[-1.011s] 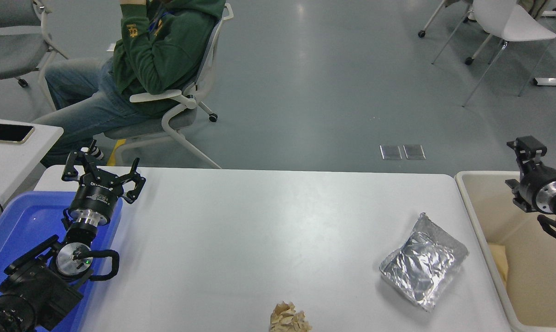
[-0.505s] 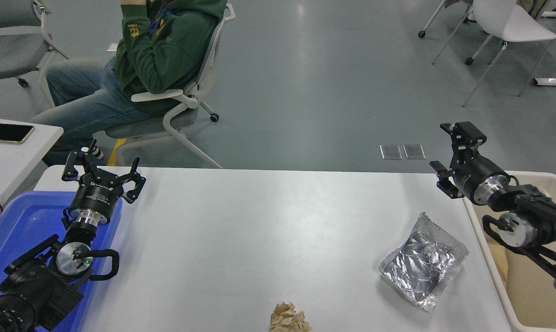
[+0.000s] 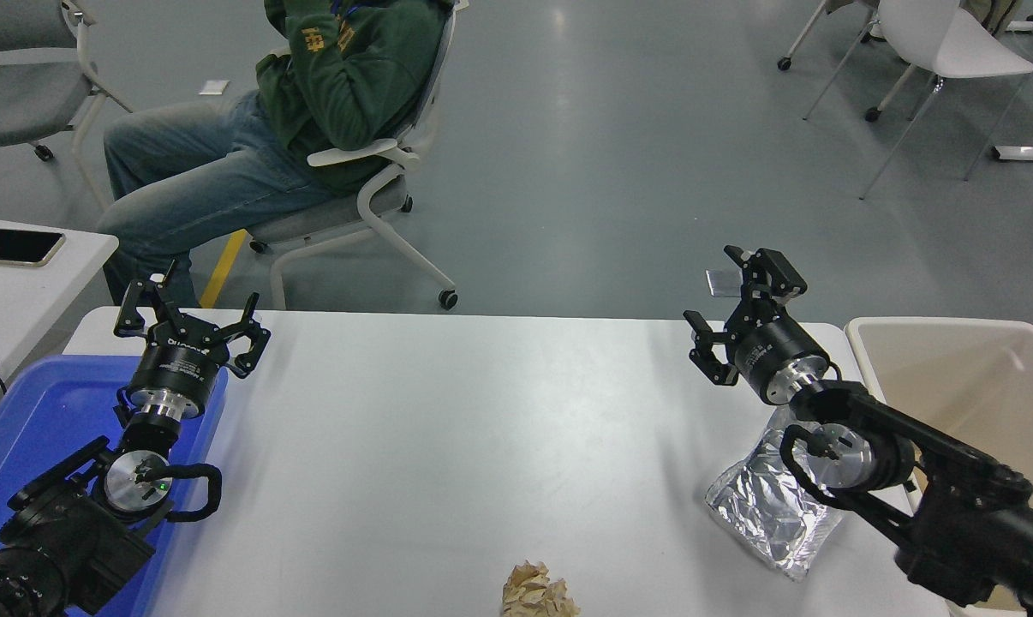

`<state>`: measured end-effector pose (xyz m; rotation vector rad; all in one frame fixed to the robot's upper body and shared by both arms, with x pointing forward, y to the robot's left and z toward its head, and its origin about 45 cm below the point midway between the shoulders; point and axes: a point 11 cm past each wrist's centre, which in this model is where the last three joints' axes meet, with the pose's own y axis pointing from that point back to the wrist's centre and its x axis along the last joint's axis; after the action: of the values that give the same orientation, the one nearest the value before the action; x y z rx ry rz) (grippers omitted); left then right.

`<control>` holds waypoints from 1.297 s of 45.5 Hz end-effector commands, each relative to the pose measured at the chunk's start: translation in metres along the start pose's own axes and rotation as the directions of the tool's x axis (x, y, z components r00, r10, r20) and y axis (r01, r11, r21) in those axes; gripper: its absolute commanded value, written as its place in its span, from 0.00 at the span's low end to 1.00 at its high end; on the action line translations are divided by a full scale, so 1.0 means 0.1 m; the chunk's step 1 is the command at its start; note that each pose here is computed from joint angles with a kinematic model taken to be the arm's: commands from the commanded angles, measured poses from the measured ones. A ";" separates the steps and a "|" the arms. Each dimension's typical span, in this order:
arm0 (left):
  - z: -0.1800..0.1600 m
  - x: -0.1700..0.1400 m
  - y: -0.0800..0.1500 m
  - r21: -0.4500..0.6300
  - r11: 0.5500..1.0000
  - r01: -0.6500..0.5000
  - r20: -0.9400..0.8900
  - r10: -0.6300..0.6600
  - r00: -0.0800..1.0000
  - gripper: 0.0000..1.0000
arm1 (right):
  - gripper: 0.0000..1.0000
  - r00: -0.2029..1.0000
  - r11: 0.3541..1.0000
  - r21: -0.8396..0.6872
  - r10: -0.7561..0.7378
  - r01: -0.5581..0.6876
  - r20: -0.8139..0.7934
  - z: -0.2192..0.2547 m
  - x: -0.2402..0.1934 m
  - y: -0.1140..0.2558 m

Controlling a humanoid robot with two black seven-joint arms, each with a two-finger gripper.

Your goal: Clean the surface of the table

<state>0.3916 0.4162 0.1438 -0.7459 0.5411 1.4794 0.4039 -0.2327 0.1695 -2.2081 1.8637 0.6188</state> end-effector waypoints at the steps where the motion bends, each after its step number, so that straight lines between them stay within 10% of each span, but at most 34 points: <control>1: 0.00 0.00 0.00 -0.001 1.000 0.000 0.000 0.000 1.000 1.00 | 1.00 0.996 1.000 -0.001 0.014 -0.014 0.093 0.18 -0.14 -0.02; 59: 0.00 0.00 0.00 0.000 1.000 0.000 0.000 0.000 1.000 1.00 | 1.00 0.997 0.997 0.017 0.076 -0.076 -0.012 0.10 0.17 -0.07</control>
<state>0.3916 0.4162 0.1438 -0.7457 0.5413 1.4794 0.4086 -0.2237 0.1488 -2.1229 1.9161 0.6649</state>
